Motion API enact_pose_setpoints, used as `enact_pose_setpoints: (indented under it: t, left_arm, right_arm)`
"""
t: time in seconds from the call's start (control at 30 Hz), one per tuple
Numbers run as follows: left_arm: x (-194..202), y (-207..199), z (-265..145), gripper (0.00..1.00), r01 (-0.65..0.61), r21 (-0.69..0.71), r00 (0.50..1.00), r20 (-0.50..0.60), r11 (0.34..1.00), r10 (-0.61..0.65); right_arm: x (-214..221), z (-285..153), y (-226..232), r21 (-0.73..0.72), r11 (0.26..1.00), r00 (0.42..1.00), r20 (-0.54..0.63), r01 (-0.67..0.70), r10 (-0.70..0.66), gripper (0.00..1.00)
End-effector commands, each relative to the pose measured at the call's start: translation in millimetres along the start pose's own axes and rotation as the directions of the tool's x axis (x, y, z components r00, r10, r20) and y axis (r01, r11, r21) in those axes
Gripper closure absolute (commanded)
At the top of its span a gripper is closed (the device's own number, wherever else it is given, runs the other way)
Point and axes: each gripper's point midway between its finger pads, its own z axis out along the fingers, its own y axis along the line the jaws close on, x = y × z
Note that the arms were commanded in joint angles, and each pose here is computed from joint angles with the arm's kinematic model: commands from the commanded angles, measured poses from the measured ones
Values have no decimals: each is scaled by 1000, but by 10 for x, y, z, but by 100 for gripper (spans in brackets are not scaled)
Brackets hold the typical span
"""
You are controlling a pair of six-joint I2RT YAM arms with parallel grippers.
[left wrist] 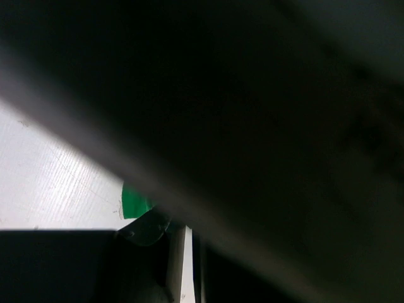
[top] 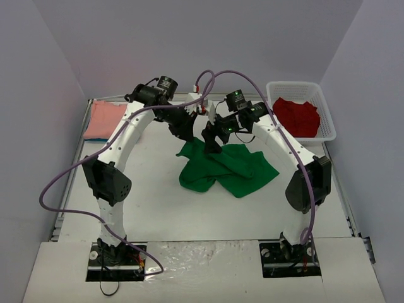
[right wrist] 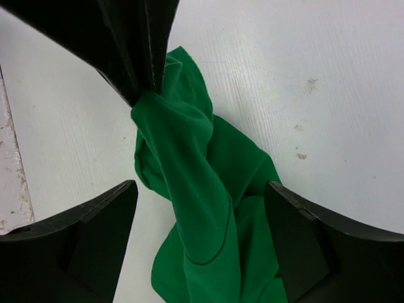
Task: Fold and stack the t-shirts
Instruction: Flatten out the tshirt
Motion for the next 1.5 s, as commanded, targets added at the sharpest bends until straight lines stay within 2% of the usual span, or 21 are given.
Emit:
enact_pose_setpoints:
  t: [0.0, 0.27, 0.73, 0.8, 0.83, 0.87, 0.93, 0.97, 1.2, 1.23, 1.27, 1.3, 1.33, 1.4, 1.47]
  left_arm:
    - [35, -284, 1, 98, -42, 41, 999, -28, 998, 43]
    - [121, -405, 136, 98, -55, 76, 996, -62, 996, 60]
    - [-17, -676, 81, 98, -64, 206, 998, 19, 976, 62]
    - [-29, -712, 89, 98, -63, 228, 998, 26, 972, 59]
    - [-32, -713, 96, 98, -62, 232, 998, 27, 971, 57]
    - [-27, -718, 99, 98, -59, 236, 998, 25, 970, 54]
    - [-41, -721, 94, 98, -63, 239, 998, 28, 969, 58]
    - [-38, -731, 82, 98, -58, 243, 998, 27, 968, 53]
    - [18, -656, 57, 98, -74, 204, 997, 7, 976, 75]
    - [23, -599, 49, 96, -78, 181, 997, 6, 980, 78]
    - [61, -543, 65, 89, -66, 168, 998, -5, 984, 68]
    - [75, -495, 55, 71, -63, 147, 998, -8, 987, 64]
    - [80, -379, 27, 66, -51, 115, 999, -3, 992, 51]
    - [128, -161, -38, 61, -8, 51, 1000, -4, 999, 8]
    - [154, 165, -226, 58, 71, -13, 997, 44, 997, -70]
  right_arm:
    - [-456, -34, -62, 59, 992, 989, 92, 108, -113, 23]
    - [-611, -68, -132, 94, 990, 987, 109, 106, -116, 29]
    - [-722, -266, 15, 108, 987, 979, 157, 118, -134, 31]
    - [-734, -260, 38, 98, 988, 978, 163, 116, -131, 38]
    - [-739, -258, 34, 98, 988, 978, 164, 116, -131, 46]
    - [-723, -247, 14, 104, 988, 980, 157, 110, -126, 68]
    - [-702, -222, -13, 107, 989, 982, 149, 104, -119, 86]
    - [-672, -202, -35, 111, 989, 984, 140, 98, -114, 100]
    - [-566, -206, -113, 131, 988, 989, 117, 77, -93, 100]
    - [-575, -248, -93, 133, 988, 988, 123, 77, -94, 100]
    - [-575, -278, -86, 134, 988, 987, 127, 78, -95, 100]
    - [-545, -298, -70, 135, 988, 988, 124, 72, -89, 100]
    - [-526, -359, -84, 145, 987, 988, 127, 66, -85, 100]
    - [-552, -551, -58, 173, 982, 984, 150, 69, -95, 100]
    - [-477, -825, -146, 221, 975, 982, 174, 35, -74, 100]
